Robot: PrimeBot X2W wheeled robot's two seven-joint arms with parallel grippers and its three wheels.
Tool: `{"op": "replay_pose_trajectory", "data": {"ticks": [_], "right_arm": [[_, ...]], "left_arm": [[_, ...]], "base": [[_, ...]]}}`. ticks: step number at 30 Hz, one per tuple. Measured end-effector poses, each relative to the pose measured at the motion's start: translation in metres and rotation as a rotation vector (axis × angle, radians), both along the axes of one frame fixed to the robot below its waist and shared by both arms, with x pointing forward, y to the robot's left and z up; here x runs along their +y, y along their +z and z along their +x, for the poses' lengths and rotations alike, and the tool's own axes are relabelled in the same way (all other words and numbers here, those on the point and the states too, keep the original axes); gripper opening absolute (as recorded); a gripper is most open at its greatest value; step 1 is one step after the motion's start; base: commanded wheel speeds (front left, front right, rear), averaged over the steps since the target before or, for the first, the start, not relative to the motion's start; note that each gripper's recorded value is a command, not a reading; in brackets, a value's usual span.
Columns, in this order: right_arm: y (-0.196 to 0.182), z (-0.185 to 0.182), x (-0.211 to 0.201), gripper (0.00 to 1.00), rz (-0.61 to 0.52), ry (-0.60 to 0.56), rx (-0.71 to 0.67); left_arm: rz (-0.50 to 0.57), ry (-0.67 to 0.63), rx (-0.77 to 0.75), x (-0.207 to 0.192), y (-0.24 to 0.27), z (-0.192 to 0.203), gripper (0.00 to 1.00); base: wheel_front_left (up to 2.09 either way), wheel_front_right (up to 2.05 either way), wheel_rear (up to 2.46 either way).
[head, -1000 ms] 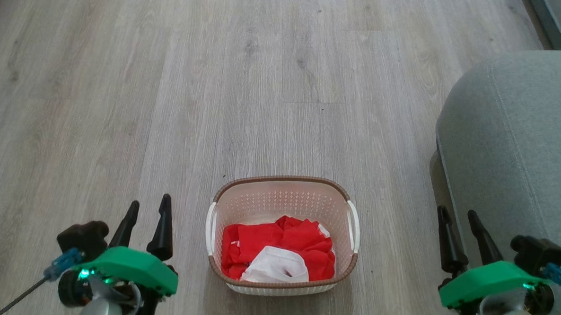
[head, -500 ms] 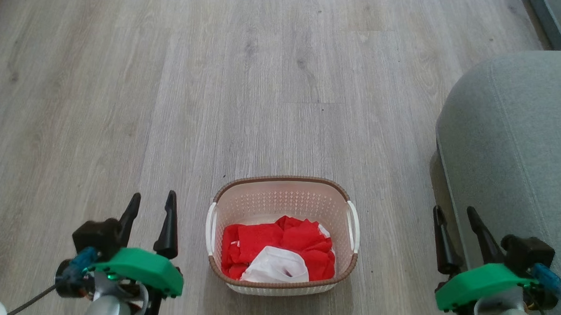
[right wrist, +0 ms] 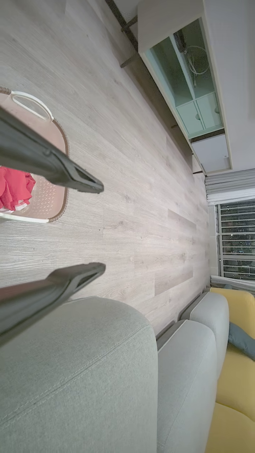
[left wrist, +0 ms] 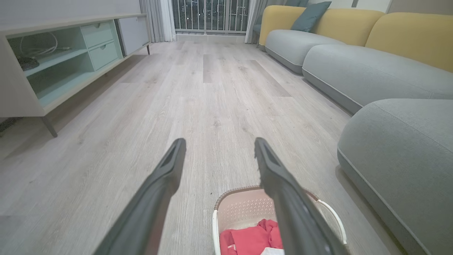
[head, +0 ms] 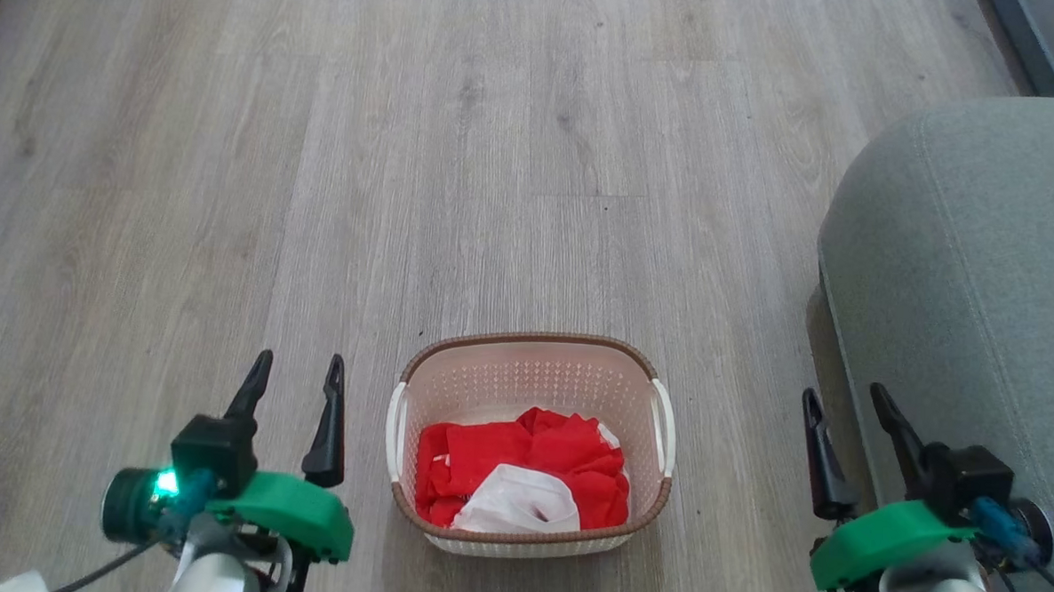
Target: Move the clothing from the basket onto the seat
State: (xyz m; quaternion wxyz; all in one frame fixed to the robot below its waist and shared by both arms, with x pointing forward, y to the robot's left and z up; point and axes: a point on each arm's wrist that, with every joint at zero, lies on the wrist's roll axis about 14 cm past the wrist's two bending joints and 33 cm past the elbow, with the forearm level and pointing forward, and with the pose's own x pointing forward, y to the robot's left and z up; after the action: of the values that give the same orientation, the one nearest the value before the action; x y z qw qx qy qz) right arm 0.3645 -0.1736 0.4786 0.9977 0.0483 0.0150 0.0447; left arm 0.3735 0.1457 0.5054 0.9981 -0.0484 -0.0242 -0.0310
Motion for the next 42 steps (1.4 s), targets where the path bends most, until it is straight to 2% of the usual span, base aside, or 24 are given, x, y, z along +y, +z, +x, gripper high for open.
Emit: {"op": "replay_pose_trajectory", "data": {"ticks": [9,26,35,42], "right_arm": [[0.003,0.001,0.007,1.0,-0.101,0.036,-0.03],[-0.002,0.005,0.006,1.0,-0.102,0.035,-0.015],[0.009,0.062,-0.007,1.0,-0.07,-0.012,-0.065],[-0.003,0.115,-0.02,1.0,-0.058,-0.048,-0.079]], "left_arm": [[0.104,-0.012,-0.043,-0.003,0.006,0.0,1.0],[0.105,-0.026,-0.018,-0.006,-0.003,0.006,1.0],[0.112,-0.117,-0.011,-0.034,-0.015,0.069,1.0],[0.183,-0.297,0.092,-0.085,-0.078,0.129,1.0]], "base": [[0.0,0.0,0.0],[0.0,0.0,0.0],[0.0,0.0,0.0],[0.0,0.0,0.0]]}}
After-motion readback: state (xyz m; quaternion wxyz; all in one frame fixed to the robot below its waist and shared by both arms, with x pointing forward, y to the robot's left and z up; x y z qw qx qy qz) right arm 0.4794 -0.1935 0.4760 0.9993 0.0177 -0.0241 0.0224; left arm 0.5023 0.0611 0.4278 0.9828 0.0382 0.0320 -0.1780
